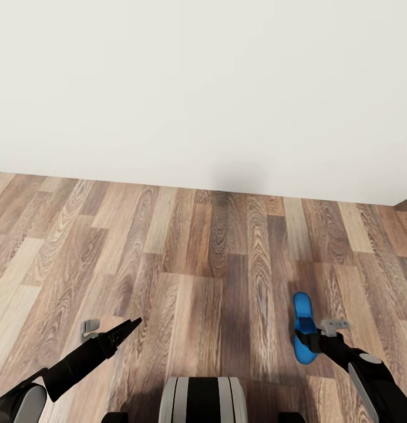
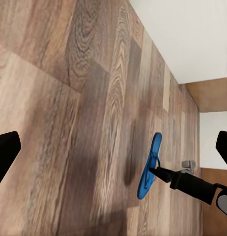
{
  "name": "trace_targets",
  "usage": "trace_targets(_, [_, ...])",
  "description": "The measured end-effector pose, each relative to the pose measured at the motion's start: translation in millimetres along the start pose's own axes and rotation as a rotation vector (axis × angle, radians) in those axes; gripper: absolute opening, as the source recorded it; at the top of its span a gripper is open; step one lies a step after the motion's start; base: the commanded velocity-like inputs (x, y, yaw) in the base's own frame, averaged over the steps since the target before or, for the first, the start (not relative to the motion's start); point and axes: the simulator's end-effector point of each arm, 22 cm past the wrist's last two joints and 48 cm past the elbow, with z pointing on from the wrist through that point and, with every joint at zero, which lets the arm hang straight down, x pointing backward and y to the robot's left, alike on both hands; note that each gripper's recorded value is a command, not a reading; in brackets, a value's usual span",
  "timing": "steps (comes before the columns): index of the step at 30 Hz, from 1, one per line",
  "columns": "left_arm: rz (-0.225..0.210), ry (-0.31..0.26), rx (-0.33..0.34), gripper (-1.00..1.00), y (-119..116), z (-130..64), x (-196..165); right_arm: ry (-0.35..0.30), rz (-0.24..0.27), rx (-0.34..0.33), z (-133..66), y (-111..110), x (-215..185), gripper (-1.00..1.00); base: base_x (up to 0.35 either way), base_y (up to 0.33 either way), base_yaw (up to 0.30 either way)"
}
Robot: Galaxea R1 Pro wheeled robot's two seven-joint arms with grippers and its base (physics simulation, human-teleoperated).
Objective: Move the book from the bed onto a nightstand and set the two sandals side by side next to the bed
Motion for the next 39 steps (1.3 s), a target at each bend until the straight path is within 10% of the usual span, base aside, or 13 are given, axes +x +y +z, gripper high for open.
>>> trace_targets(18, [0.032,-0.032,0.019,1.0,-19,-8.0,-13,-0.061,0.001,-0.017,-20.9,3,-33,-1.0,0.0,0.0,0.0])
trace_targets(26, [-0.017,0.0,-0.052,1.0,18,-12.3,16,-0.069,0.01,-0.021,-31.1,4,-45,-1.0,0.0,0.0,0.0])
trace_targets(39, [0.019,-0.023,-0.053,1.0,14,-17.4,12,-0.402,-0.106,-0.013,-104.2,16,-186,-1.0,0.0,0.0,0.0])
